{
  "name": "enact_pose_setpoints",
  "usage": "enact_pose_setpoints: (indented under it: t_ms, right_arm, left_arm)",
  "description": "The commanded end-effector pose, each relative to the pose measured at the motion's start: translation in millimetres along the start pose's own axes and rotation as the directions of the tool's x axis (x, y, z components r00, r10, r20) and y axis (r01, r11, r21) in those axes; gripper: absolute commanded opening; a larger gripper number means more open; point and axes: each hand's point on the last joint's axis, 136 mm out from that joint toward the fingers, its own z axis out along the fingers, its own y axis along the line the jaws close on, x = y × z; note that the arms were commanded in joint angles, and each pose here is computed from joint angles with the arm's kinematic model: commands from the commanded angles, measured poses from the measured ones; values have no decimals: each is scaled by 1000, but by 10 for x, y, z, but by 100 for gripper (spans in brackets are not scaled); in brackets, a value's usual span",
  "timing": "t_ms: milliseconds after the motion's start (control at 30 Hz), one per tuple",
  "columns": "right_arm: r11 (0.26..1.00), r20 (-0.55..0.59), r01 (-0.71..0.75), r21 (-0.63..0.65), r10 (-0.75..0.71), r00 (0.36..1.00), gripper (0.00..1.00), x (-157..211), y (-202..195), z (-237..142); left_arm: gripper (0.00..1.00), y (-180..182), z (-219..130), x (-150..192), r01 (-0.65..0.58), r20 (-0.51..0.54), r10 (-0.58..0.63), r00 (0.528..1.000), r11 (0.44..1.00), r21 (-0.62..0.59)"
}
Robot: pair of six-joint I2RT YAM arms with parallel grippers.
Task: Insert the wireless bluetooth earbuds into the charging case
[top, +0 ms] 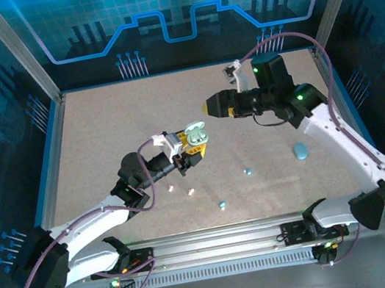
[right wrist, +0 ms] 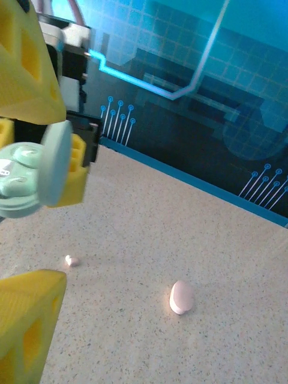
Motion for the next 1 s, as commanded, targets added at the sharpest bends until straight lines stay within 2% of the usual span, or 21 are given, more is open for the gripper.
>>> enact_pose_setpoints:
  t_ms: [0, 333, 567, 967]
  right_arm:
    - [999, -57, -50, -1, 50, 997, 68, -3, 22, 120]
    - [999, -217, -18, -27, 11, 976, 70, 230, 71, 338]
    - [997, -243, -12, -74, -6, 970, 66, 397, 98, 264]
    - [963, -287, -131, -234, 61, 956, 63, 593, 132, 150]
  left_arm:
    - [41, -89, 37, -256, -15, 55, 12, 998, 999, 48]
    - [41, -59, 51, -291, -15, 67, 13, 998, 999, 32]
    - [41, -34, 45, -330, -19, 82, 18, 997, 1000, 15]
    - [41, -49, 40, -350, -17, 88, 15, 996, 1000, 23]
